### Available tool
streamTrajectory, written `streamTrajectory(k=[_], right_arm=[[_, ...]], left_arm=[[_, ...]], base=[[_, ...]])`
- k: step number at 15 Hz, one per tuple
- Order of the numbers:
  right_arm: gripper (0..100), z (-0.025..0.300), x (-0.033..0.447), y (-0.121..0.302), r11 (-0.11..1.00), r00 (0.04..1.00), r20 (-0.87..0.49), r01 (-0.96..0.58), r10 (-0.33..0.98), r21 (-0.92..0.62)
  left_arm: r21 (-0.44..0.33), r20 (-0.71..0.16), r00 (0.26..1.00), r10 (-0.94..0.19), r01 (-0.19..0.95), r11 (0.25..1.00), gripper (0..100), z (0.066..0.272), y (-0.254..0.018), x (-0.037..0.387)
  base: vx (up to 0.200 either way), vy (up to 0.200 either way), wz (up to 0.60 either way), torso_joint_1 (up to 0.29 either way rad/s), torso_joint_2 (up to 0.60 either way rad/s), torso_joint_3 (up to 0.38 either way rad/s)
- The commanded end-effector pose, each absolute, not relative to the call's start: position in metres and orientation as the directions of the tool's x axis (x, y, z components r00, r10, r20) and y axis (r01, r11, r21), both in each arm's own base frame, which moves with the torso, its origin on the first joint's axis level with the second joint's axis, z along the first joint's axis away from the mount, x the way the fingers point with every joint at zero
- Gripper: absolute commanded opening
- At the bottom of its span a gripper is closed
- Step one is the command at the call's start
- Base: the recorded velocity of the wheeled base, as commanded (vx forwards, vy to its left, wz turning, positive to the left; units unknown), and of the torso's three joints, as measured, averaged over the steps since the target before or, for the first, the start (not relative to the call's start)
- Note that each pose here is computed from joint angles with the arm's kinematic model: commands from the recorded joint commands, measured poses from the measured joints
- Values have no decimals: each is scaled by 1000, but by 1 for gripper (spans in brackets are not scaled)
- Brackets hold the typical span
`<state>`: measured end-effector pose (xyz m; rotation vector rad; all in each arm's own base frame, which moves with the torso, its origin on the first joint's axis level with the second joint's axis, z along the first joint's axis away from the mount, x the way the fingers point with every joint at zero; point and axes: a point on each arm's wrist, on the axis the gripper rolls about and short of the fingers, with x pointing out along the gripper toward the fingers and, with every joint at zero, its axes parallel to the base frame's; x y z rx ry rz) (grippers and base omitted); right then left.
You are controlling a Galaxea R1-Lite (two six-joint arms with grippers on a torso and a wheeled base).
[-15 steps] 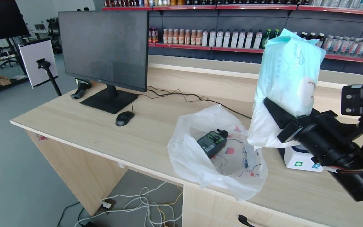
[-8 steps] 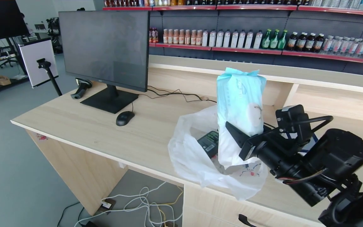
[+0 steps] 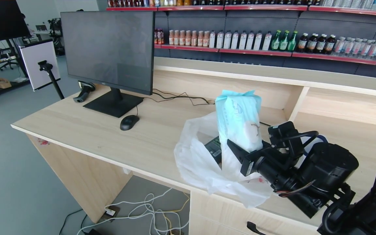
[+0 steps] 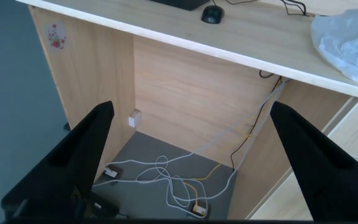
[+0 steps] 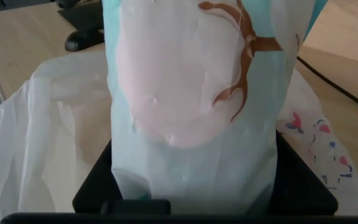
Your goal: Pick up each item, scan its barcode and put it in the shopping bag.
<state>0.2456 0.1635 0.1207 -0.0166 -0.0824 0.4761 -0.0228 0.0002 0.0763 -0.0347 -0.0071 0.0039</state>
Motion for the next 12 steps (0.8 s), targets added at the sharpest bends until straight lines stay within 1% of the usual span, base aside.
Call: streamTrajectory(k=[1, 12], right_arm=[[0, 117, 245, 163, 888, 886, 59, -458, 460, -37], [0, 98, 256, 175, 881, 882, 14, -470, 471, -41]], left_arm=[[-35, 8, 1000, 5, -4, 999, 100, 76, 0, -23], [-34, 8, 1000, 5, -4, 999, 100, 76, 0, -23]], base=[[0, 0, 0, 0, 0, 0], [0, 0, 0, 0, 0, 0]])
